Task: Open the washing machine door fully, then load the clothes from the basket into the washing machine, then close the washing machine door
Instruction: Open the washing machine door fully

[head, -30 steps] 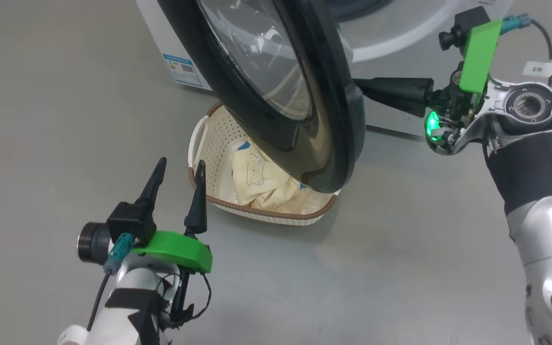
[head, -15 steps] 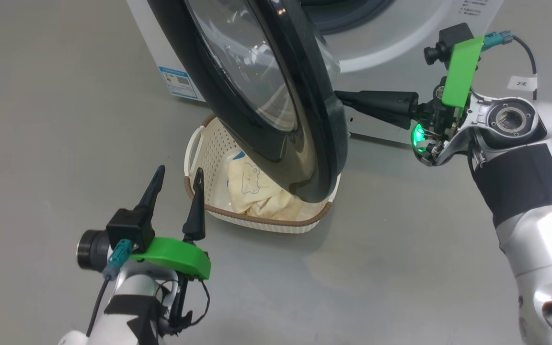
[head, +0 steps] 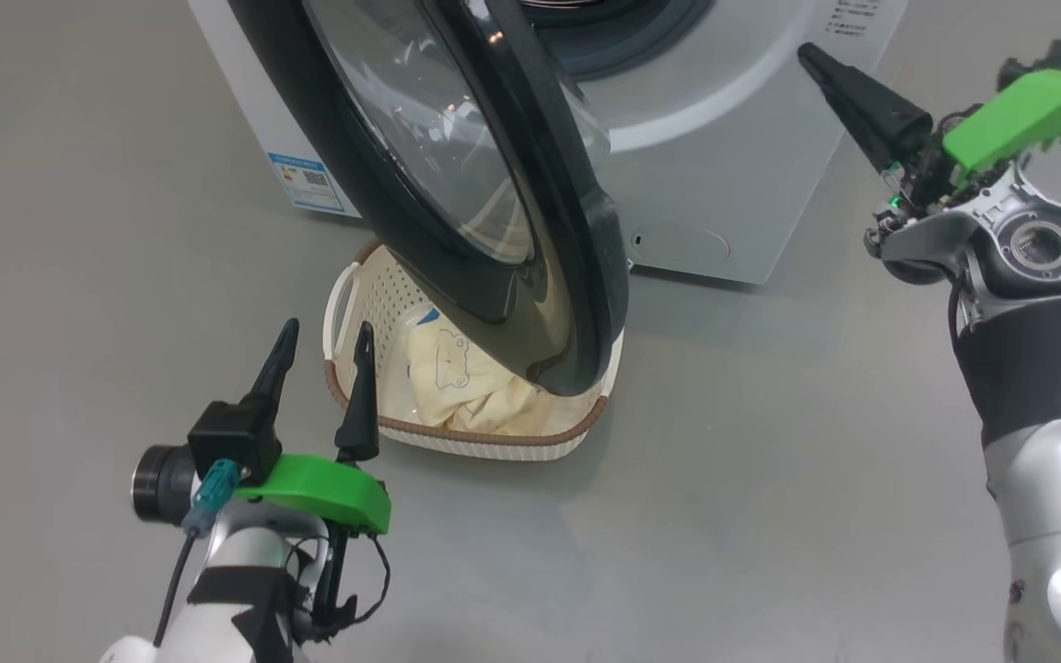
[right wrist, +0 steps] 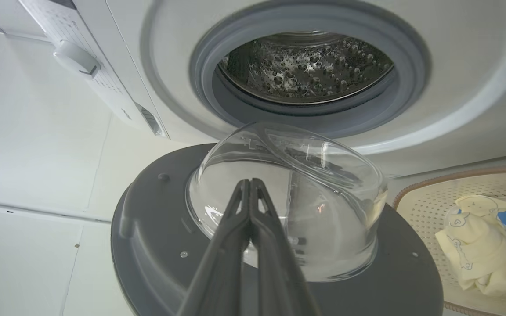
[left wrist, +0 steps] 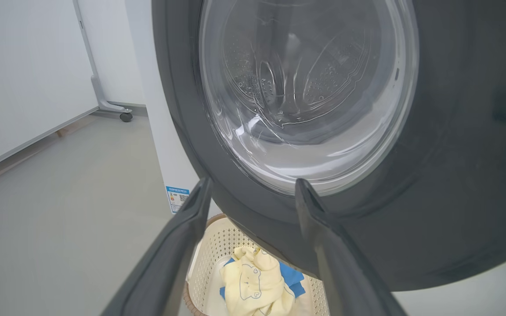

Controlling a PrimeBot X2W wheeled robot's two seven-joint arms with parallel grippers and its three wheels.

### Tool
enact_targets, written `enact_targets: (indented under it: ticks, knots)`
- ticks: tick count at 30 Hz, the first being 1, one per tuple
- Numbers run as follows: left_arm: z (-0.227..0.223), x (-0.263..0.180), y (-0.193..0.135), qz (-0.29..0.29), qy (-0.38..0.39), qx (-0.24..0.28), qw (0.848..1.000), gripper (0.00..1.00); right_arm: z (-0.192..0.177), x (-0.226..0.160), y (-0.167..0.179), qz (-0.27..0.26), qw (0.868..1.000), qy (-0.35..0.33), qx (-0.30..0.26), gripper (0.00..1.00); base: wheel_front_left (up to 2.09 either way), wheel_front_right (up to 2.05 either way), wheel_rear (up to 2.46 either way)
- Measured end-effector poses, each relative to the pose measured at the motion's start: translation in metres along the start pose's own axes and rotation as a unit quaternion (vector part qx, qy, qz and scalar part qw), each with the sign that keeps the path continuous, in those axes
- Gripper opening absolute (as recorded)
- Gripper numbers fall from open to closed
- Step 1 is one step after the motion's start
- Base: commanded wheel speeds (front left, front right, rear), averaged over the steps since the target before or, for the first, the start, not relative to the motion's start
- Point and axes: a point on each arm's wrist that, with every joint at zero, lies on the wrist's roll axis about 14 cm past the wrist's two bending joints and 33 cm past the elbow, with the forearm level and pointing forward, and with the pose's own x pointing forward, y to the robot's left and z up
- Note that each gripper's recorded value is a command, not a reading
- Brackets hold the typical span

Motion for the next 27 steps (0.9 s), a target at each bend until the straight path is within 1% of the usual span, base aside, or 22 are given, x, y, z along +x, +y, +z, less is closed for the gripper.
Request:
enact_targets:
  ticks: [1, 2, 3, 4, 5, 6, 10, 11, 13, 15, 16, 19, 20, 22, 25, 27]
  knots:
    - [0.001, 0.001, -0.001, -0.003, -0.001, -0.001, 1.0, 1.0, 0.008, -0.005, -0.003, -0.007, 1.0, -0.026, -0.005, 0.04, 0.0, 0.0, 0.0]
    - [0.001, 0.001, -0.002, -0.006, -0.001, -0.001, 1.0, 1.0, 0.015, -0.012, -0.007, -0.013, 0.999, -0.048, -0.009, 0.47, 0.0, 0.0, 0.0]
    - [0.001, 0.001, -0.004, -0.008, -0.001, -0.002, 1.0, 1.0, 0.021, -0.018, -0.011, -0.018, 0.997, -0.069, -0.009, 0.81, 0.0, 0.0, 0.0]
    - [0.0, 0.001, -0.006, -0.01, -0.001, -0.003, 1.0, 1.0, 0.027, -0.026, -0.016, -0.028, 0.995, -0.09, -0.02, 1.0, 0.0, 0.0, 0.0]
    - [-0.003, -0.001, -0.009, -0.014, 0.003, -0.005, 1.0, 1.0, 0.038, -0.042, -0.023, -0.045, 0.99, -0.129, -0.042, 1.0, 0.0, 0.0, 0.0]
    - [-0.004, -0.002, -0.011, -0.016, 0.005, -0.004, 1.0, 1.0, 0.044, -0.05, -0.025, -0.05, 0.987, -0.146, -0.048, 1.0, 0.0, 0.0, 0.0]
    - [-0.007, -0.004, -0.011, -0.016, 0.009, -0.003, 1.0, 1.0, 0.062, -0.083, -0.034, -0.088, 0.966, -0.207, -0.123, 1.0, 0.0, 0.0, 0.0]
    - [-0.005, -0.003, -0.011, -0.017, 0.007, -0.003, 1.0, 1.0, 0.067, -0.092, -0.036, -0.1, 0.959, -0.221, -0.148, 1.0, 0.0, 0.0, 0.0]
    - [-0.003, -0.002, -0.014, -0.021, 0.004, -0.003, 1.0, 1.0, 0.075, -0.109, -0.041, -0.126, 0.939, -0.245, -0.206, 1.0, 0.0, 0.0, 0.0]
    - [0.0, -0.002, -0.017, -0.025, 0.0, -0.003, 1.0, 1.0, 0.08, -0.125, -0.043, -0.144, 0.921, -0.265, -0.246, 1.0, 0.0, 0.0, 0.0]
    - [0.0, -0.002, -0.017, -0.025, 0.0, -0.003, 1.0, 1.0, 0.08, -0.125, -0.043, -0.144, 0.921, -0.265, -0.246, 1.0, 0.0, 0.0, 0.0]
    - [0.001, -0.004, -0.02, -0.03, -0.002, -0.002, 1.0, 1.0, 0.085, -0.147, -0.044, -0.173, 0.88, -0.281, -0.343, 1.0, 0.0, 0.0, 0.0]
    - [0.0, -0.006, -0.021, -0.031, 0.0, -0.002, 1.0, 1.0, 0.087, -0.154, -0.044, -0.181, 0.867, -0.285, -0.367, 1.0, 0.0, 0.0, 0.0]
    - [-0.003, -0.009, -0.022, -0.034, 0.004, -0.002, 0.999, 1.0, 0.089, -0.168, -0.044, -0.197, 0.837, -0.29, -0.421, 1.0, 0.0, 0.0, 0.0]
    - [-0.002, -0.013, -0.024, -0.037, 0.004, 0.0, 0.999, 1.0, 0.09, -0.19, -0.048, -0.224, 0.801, -0.293, -0.472, 1.0, 0.0, 0.0, 0.0]
    - [0.002, -0.013, -0.025, -0.039, -0.001, 0.001, 0.999, 1.0, 0.087, -0.203, -0.054, -0.245, 0.784, -0.287, -0.494, 1.0, 0.0, 0.0, 0.0]
